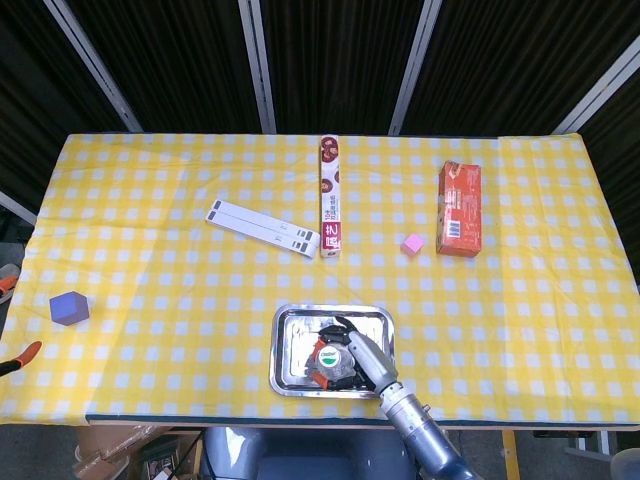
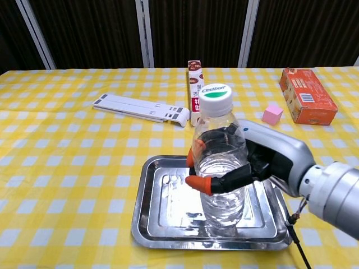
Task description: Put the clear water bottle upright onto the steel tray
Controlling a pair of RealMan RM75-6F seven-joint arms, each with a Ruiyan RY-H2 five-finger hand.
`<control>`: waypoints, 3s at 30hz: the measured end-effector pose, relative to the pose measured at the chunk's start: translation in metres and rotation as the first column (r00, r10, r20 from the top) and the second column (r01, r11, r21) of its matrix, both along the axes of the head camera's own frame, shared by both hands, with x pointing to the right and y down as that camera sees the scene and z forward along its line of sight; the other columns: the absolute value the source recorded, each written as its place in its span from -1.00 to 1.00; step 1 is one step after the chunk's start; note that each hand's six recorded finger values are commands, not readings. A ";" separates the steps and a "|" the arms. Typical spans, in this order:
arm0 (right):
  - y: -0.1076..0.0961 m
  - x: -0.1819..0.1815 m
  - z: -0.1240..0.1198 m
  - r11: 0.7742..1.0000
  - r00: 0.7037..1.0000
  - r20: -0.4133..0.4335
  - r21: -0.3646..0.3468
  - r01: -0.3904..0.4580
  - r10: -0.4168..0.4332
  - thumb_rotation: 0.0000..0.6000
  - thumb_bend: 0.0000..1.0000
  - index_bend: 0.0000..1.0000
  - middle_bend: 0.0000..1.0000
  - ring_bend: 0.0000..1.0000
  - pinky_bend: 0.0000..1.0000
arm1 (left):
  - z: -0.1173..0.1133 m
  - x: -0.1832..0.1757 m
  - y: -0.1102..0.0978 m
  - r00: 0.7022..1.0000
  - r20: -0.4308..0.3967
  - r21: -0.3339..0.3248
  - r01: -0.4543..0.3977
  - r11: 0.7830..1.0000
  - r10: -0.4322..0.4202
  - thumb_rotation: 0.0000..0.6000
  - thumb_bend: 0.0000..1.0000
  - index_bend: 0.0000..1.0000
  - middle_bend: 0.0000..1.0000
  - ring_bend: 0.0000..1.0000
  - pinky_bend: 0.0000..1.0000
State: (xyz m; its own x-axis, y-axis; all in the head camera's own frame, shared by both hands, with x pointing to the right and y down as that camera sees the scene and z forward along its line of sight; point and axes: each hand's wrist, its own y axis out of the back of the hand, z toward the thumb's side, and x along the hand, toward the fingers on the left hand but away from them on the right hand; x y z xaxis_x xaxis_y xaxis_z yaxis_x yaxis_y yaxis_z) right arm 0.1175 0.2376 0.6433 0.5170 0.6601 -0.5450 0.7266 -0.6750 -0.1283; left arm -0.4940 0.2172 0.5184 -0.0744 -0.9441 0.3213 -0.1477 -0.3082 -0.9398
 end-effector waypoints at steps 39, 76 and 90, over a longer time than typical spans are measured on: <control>-0.007 0.000 0.030 0.979 0.980 0.036 0.050 -0.198 0.196 1.00 0.05 0.47 0.10 -0.56 -1.00 | -0.002 -0.004 -0.001 1.000 -0.010 0.003 0.010 1.000 -0.010 1.00 -0.57 -0.73 -1.00 -1.00 -1.00; -0.018 0.092 0.010 0.993 0.992 -0.069 -0.028 -0.113 0.111 1.00 -0.91 -0.58 -0.69 -1.00 -1.00 | -0.001 0.001 0.002 1.000 -0.011 -0.002 -0.008 1.000 0.008 1.00 -0.57 -0.74 -1.00 -1.00 -1.00; 0.000 0.190 -0.033 0.989 0.992 -0.112 -0.138 0.046 -0.062 1.00 -0.91 -0.58 -0.70 -0.98 -1.00 | -0.002 -0.001 0.003 1.000 -0.001 0.001 0.001 1.000 -0.001 1.00 -0.57 -0.73 -1.00 -1.00 -1.00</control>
State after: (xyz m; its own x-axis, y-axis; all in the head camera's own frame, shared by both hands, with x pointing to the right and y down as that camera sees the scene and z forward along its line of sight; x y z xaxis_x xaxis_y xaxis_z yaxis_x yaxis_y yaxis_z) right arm 0.3076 0.2376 0.6107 0.4780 0.5492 -0.6855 0.6741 -0.7297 -0.1146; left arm -0.4947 0.2197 0.5168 -0.0753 -0.9443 0.3205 -0.1490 -0.3071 -0.9399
